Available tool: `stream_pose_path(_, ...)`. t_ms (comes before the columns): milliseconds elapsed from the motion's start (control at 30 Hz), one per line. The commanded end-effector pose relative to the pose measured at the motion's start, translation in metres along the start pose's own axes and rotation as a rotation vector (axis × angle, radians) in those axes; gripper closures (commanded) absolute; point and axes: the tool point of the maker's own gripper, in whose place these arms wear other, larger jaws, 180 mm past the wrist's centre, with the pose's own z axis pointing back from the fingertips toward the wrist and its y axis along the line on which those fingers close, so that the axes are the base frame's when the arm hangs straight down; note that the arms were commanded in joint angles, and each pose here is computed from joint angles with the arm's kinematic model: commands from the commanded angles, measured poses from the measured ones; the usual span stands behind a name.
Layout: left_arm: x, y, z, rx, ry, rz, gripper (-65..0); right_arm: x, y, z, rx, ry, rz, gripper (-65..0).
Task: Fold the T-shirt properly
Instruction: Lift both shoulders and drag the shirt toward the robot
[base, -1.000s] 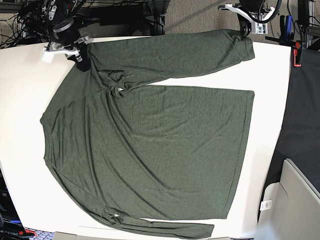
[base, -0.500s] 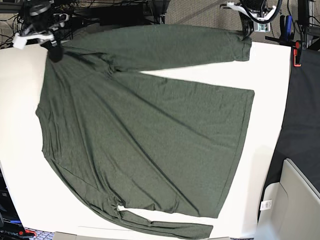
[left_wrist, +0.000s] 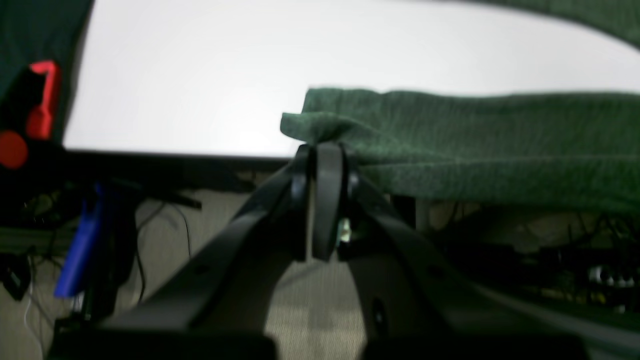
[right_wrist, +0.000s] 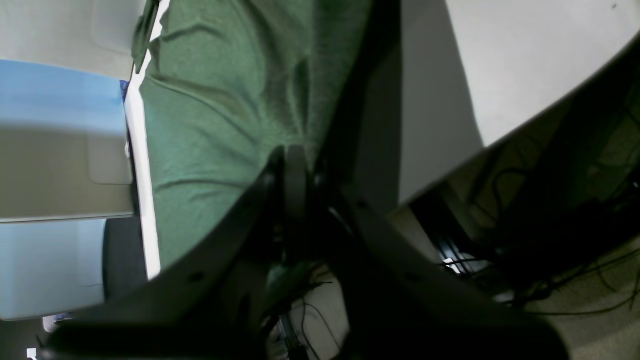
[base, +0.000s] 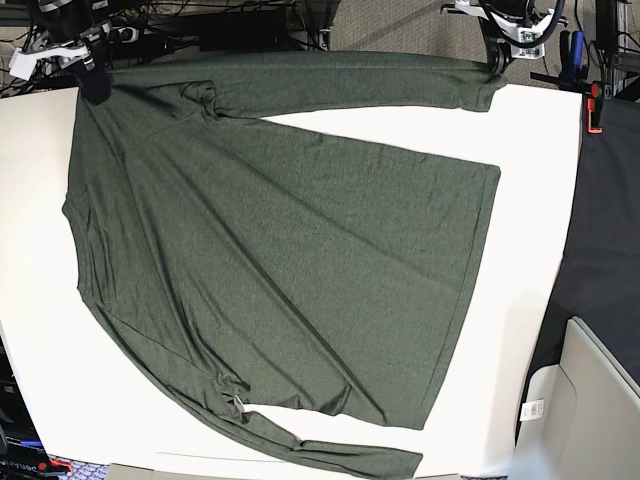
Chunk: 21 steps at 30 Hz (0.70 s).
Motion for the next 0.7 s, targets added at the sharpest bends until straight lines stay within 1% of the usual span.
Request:
stream_pose_path(0, 0.010, 0.003, 0.005, 0.008, -0.042, -0.006, 0.0, 0.010, 0.010, 0.003, 0.035, -0.033, 0.015, -1.1)
stream_pose_path(133, 0.016, 0.003, 0.003, 0.007, -0.065, -0.005, 0.0, 0.015, 0.015, -0.003, 0.054, -0.050, 0.020, -1.1)
stream_pose_path(333, 0.044, 0.000, -0.011, 0.006, -0.155, -0.003, 0.0, 0.027, 0.023, -0.011, 0.081, -0.100, 0.027, -1.1)
stream_pose_path(667, 0.098, -0.001, -0.040, 0.011, -0.314, 0.007, 0.0, 0.041, 0.035, -0.038, 0.087, -0.139, 0.108, -1.1)
